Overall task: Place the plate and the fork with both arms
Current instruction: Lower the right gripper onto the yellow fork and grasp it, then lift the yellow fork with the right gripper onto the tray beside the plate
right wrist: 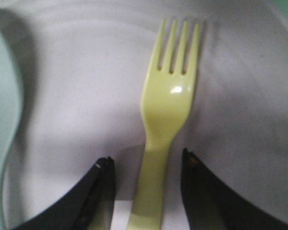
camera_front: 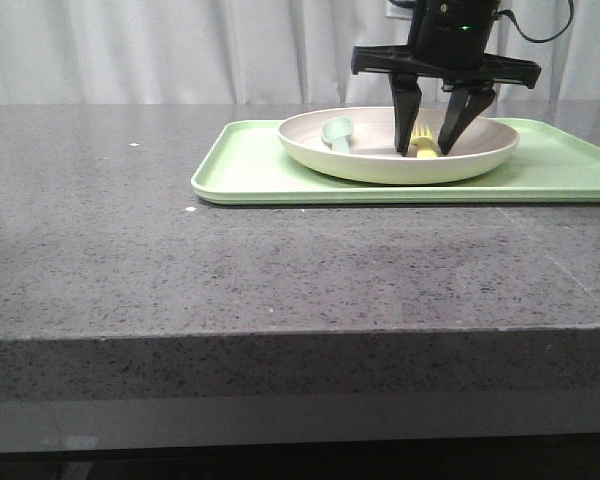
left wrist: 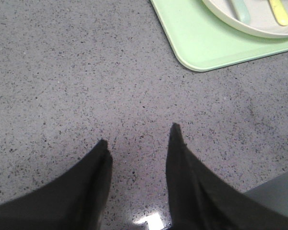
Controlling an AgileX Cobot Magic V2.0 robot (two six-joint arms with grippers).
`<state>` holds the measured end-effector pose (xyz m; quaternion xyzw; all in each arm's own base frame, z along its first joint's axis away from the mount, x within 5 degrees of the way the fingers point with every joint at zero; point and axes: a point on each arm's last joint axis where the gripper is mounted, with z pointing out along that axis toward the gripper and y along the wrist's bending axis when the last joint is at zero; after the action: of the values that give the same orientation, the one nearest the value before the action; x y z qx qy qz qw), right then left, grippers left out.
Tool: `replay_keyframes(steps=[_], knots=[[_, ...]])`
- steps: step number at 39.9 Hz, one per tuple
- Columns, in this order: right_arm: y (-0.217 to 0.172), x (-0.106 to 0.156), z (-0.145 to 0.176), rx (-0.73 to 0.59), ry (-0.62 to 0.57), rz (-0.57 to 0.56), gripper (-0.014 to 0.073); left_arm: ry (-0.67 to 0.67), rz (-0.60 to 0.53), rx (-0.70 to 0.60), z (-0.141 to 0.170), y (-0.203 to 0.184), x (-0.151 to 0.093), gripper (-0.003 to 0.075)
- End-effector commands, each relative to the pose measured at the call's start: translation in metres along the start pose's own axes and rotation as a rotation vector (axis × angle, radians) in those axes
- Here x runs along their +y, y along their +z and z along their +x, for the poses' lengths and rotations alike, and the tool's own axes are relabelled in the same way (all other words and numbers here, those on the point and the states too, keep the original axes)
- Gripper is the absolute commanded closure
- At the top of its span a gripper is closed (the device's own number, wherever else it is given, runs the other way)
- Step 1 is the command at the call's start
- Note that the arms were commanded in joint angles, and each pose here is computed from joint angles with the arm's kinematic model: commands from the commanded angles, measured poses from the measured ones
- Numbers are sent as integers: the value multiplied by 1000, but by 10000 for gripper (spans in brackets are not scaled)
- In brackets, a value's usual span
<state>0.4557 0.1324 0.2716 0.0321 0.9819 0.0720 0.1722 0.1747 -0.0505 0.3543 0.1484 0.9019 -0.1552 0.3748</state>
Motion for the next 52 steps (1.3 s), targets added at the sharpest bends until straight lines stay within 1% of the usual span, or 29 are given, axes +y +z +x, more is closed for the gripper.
replay_keyframes(steps=[1, 6, 10, 24, 31, 34, 40, 46, 52], knots=[[-36, 2, -9, -121, 2, -37, 330, -5, -7, -95, -12, -8, -1, 449], [-36, 2, -9, -121, 2, -37, 413, -5, -7, -95, -12, -8, -1, 449], [-36, 2, -9, -121, 2, -37, 445, -5, -7, -95, -12, -8, -1, 449], [-36, 1, -8, -107, 2, -32, 457, -4, -5, -89, -11, -8, -1, 449], [-37, 1, -7, -98, 1, -29, 518, -3, -5, -83, -11, -8, -1, 449], [-39, 1, -7, -98, 1, -29, 529, -1, -7, -80, -11, -7, -1, 449], [-53, 1, -5, -112, -2, -33, 529, 3, -11, -79, -10, -7, -1, 449], [-83, -1, -2, -156, -62, -37, 529, 8, -17, -76, -10, -7, 0, 449], [-115, -15, 1, -195, -77, -18, 529, 21, -32, -72, -10, -7, 1, 450]])
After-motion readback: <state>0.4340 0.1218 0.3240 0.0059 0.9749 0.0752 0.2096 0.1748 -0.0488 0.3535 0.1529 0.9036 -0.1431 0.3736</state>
